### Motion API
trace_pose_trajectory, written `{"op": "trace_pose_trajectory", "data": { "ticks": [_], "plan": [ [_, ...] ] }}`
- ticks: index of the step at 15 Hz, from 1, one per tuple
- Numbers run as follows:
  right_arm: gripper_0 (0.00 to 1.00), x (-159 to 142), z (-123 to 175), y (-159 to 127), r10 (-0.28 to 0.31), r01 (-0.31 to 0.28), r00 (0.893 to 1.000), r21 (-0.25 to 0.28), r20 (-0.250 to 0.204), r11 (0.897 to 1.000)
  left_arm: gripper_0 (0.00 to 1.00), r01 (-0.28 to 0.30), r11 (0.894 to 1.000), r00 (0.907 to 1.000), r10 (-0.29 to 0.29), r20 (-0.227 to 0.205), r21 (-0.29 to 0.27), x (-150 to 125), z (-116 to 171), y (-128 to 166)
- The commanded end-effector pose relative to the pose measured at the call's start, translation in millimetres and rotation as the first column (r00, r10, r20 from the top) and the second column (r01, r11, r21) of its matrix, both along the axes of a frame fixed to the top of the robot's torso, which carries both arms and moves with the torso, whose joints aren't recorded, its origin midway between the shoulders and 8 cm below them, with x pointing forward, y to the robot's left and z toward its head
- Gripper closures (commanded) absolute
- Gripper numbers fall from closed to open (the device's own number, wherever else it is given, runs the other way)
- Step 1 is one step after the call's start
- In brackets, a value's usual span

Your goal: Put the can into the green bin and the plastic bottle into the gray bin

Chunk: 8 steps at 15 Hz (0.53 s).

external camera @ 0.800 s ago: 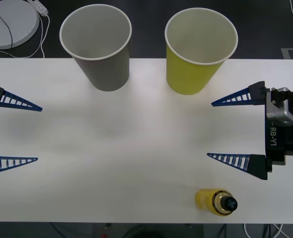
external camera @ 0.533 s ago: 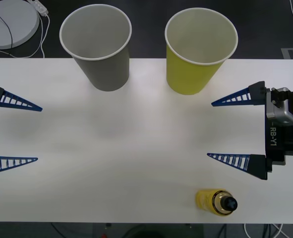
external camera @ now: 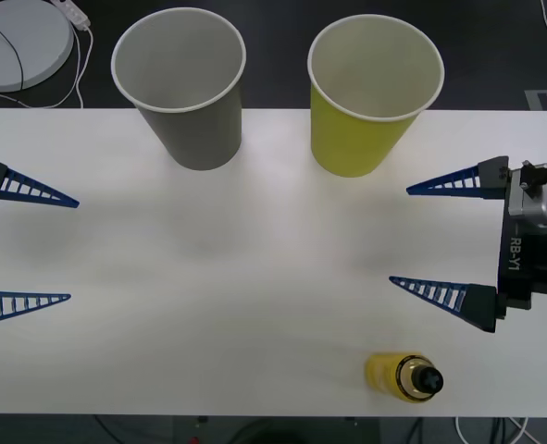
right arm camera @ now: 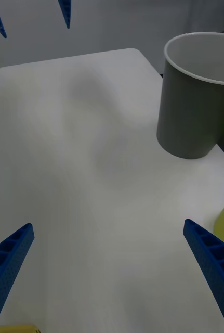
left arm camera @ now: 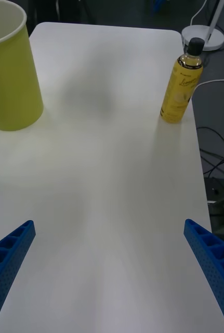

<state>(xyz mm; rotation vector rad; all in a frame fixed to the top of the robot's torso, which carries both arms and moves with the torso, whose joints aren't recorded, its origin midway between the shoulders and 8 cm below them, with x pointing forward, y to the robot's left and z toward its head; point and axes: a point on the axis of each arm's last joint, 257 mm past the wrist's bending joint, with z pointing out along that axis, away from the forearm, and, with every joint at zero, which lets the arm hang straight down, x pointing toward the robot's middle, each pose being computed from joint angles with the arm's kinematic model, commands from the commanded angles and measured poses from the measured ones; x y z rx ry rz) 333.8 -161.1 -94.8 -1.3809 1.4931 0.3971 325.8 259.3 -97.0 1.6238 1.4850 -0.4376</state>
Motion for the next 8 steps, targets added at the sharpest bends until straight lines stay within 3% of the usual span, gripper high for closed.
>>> {"op": "trace_pose_trajectory", "data": {
  "ticks": [1,3,5,8],
  "plan": [
    [0.00,2,3,-17,-0.045,0.045,0.999,-0.006,0.028,0.999,0.00,0.000,1.000,1.0000,0.000,0.000,0.000,0,0,0],
    [0.00,-3,-1,-29,-0.068,0.068,0.998,-0.010,0.017,0.998,0.00,0.000,1.000,1.0000,0.000,0.000,0.000,0,0,0],
    [0.00,-3,-4,-45,-0.080,0.081,0.996,-0.021,0.042,0.996,0.00,0.000,1.000,1.0000,0.000,0.000,0.000,0,0,0],
    [0.00,-5,-17,-67,-0.061,0.062,0.998,-0.022,0.035,0.998,0.00,0.000,1.000,1.0000,0.000,0.000,0.000,0,0,0]
  ]
}}
